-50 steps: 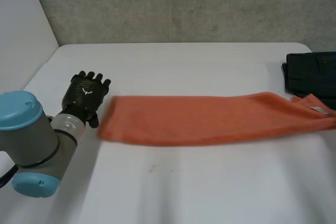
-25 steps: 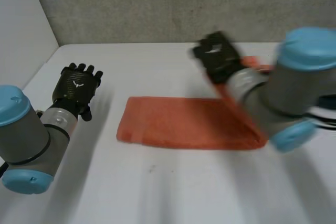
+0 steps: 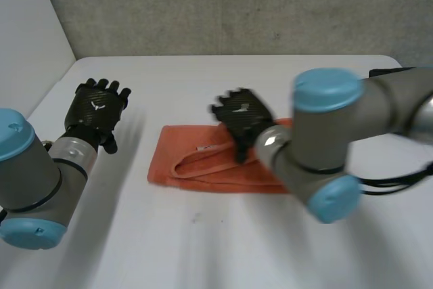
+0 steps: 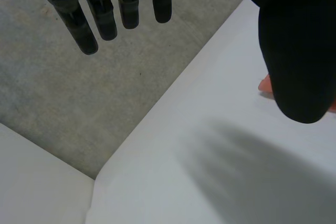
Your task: Fold the laundry.
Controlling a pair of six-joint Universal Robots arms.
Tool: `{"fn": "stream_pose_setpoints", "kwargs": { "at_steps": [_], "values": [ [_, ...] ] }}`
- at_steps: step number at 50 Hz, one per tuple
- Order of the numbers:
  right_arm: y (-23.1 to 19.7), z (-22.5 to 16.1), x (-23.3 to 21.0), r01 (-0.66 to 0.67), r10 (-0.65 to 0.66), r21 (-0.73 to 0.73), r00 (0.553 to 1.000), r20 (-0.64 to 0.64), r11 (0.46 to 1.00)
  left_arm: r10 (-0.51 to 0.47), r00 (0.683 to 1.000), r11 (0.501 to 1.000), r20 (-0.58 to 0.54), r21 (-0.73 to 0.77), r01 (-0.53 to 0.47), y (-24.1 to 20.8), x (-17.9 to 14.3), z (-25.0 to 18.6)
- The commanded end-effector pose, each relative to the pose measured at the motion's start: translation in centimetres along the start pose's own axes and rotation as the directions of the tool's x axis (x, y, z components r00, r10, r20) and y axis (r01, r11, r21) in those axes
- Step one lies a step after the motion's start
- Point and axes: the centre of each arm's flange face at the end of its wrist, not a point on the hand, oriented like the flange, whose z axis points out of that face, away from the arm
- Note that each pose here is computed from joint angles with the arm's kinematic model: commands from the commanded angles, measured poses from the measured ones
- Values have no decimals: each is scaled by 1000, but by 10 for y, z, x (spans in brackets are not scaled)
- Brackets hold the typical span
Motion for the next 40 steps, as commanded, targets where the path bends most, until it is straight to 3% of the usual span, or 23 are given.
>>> {"fn": "stream_pose_setpoints", "kwargs": {
  "at_steps": [1,5,7,13,18,29,40],
  "values": [
    [52,-32,29,-115,111,-198,993,-32,973,2,1000,1000,-16,5,-2,-1,5,-2],
    [79,-38,36,-150,140,-245,988,-58,958,12,997,999,-79,45,-8,-12,21,-8],
    [86,-40,39,-155,139,-230,987,-82,961,23,986,994,-165,107,-5,-26,43,-16],
    [83,-47,40,-132,114,-151,985,-126,980,43,941,987,-334,161,12,-36,86,-28],
    [78,-48,38,-132,116,-116,985,-129,984,51,914,989,-402,151,11,-36,110,-30],
    [80,-45,36,-114,99,-123,987,-125,986,38,871,999,-489,44,-19,-18,138,-14],
    [86,-44,35,-117,101,-141,988,-119,983,-2,894,998,-448,54,29,-26,135,9]
  ]
}}
